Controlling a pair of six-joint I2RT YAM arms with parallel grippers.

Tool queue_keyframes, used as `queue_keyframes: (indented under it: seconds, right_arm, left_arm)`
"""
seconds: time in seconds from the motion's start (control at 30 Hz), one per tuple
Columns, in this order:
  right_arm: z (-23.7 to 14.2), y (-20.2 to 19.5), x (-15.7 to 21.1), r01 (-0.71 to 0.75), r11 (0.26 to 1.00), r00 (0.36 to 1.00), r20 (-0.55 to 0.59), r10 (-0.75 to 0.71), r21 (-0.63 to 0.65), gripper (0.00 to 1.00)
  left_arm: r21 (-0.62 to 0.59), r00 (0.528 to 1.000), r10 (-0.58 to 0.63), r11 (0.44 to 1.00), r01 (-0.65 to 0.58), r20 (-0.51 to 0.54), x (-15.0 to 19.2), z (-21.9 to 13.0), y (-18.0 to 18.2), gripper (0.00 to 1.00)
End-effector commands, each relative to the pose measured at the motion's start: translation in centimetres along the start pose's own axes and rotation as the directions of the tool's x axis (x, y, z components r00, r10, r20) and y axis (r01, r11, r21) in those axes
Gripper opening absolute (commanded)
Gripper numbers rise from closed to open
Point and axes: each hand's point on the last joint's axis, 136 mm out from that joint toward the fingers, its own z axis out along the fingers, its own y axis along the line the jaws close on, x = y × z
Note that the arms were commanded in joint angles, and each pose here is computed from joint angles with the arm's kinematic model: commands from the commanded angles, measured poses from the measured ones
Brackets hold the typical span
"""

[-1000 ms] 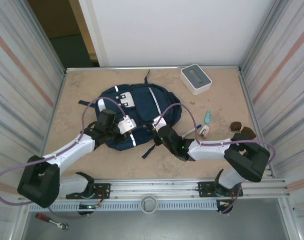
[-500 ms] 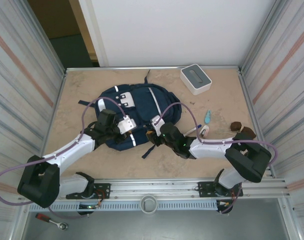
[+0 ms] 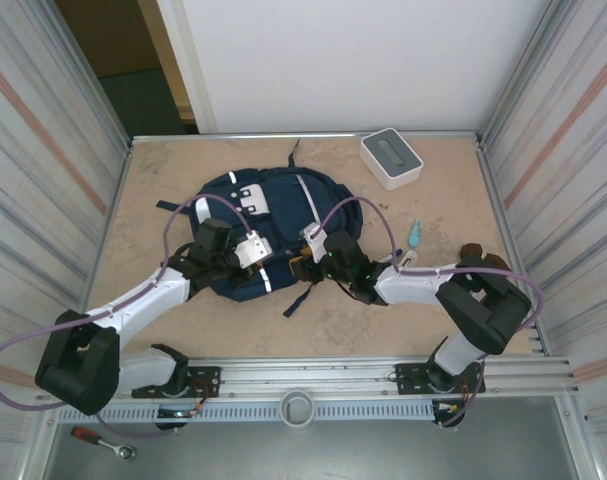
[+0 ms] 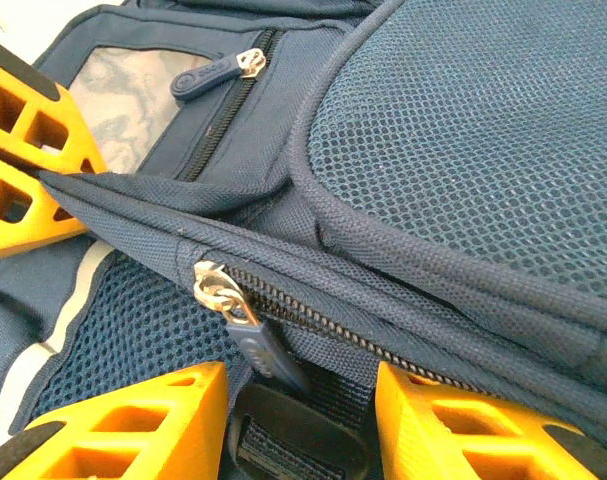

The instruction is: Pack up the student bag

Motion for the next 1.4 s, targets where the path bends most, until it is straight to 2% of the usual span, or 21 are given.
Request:
queue_keyframes:
  seconds: [0.0, 0.33, 0.6, 0.87, 1.13, 1.37]
  right_arm:
    - [0.7, 1.1, -1.6, -0.026, 0.997, 0.999, 0.033, 0.029, -0.072, 0.42]
    - [0.5, 2.5, -3.0, -0.042, 0.988, 0.997, 0.06, 0.051, -0.151, 0.35]
    - [0.0, 2.5, -3.0, -0.053, 0.987, 0.996, 0.063, 0.063, -0.154, 0.14]
    - [-0.5, 2.3, -2.3, -0.064, 0.986, 0.996, 0.058, 0.074, -0.151, 0.03]
    - [-1.1, 2.3, -2.2, -0.112, 0.978, 0.988, 0.082, 0.128, -0.173, 0.01]
    - [-0.4, 2.0, -2.2, -0.14, 0.975, 0.981, 0.106, 0.16, -0.171, 0.12]
  left_arm:
    - [0.048, 0.994, -0.002, 0.999, -0.003, 0.11, -2.9, -0.5, -0.3, 0.0]
    - [0.052, 0.994, -0.003, 0.999, -0.002, 0.109, -2.9, -0.5, -0.3, 0.0]
    - [0.049, 0.993, -0.003, 0.999, -0.003, 0.115, -3.0, -0.6, -0.3, 0.0]
    - [0.048, 0.994, -0.007, 0.999, 0.001, 0.111, -2.9, -0.5, -0.3, 0.0]
    - [0.053, 0.994, -0.012, 0.999, 0.007, 0.105, -2.9, -0.4, -0.3, 0.0]
    - [0.058, 0.995, -0.013, 0.998, 0.007, 0.102, -2.9, -0.4, -0.3, 0.0]
